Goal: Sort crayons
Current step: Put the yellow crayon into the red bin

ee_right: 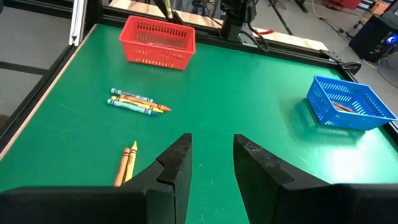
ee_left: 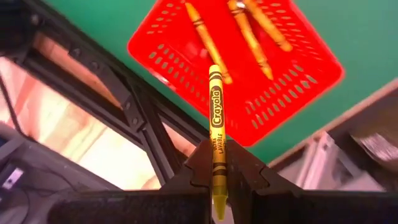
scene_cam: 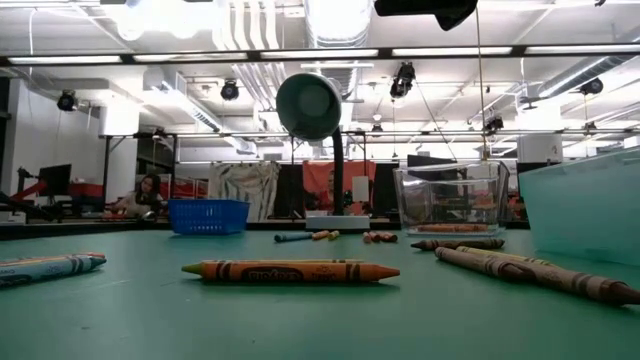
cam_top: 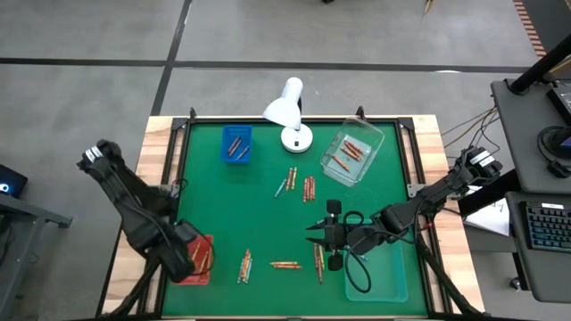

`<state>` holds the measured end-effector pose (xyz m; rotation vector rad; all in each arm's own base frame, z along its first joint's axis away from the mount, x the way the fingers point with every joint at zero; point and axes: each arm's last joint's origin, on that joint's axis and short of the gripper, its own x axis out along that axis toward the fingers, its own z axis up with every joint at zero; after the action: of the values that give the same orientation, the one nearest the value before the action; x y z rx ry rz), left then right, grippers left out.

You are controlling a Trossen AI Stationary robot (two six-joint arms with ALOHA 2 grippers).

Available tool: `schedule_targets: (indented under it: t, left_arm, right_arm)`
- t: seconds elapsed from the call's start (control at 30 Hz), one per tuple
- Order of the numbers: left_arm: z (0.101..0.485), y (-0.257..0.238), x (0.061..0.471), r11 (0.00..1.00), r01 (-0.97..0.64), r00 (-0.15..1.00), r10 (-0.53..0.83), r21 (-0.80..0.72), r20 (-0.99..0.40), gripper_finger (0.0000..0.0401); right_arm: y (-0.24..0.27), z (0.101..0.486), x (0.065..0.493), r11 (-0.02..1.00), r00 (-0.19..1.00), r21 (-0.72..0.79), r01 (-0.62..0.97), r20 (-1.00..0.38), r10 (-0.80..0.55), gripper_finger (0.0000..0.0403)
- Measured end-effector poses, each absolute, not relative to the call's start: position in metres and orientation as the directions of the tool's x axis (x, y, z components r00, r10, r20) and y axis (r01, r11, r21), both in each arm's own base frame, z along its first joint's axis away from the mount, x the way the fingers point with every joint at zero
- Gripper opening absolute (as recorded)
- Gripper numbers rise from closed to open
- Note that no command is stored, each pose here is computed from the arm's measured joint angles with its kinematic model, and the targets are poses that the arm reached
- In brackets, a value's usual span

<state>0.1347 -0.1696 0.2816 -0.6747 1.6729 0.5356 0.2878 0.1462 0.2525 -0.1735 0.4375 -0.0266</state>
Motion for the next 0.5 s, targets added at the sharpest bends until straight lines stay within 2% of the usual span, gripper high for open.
schedule_targets:
  t: [0.5]
  left_arm:
    - [0.223,-0.19,0.152,0.677,-0.7,-0.271,0.044,0.228,-0.962,0.0009]
  right_arm:
    - [0.146,0.253,0.288,0.985,0.906,-0.173,-0.012,-0.419,-0.062,0.0107]
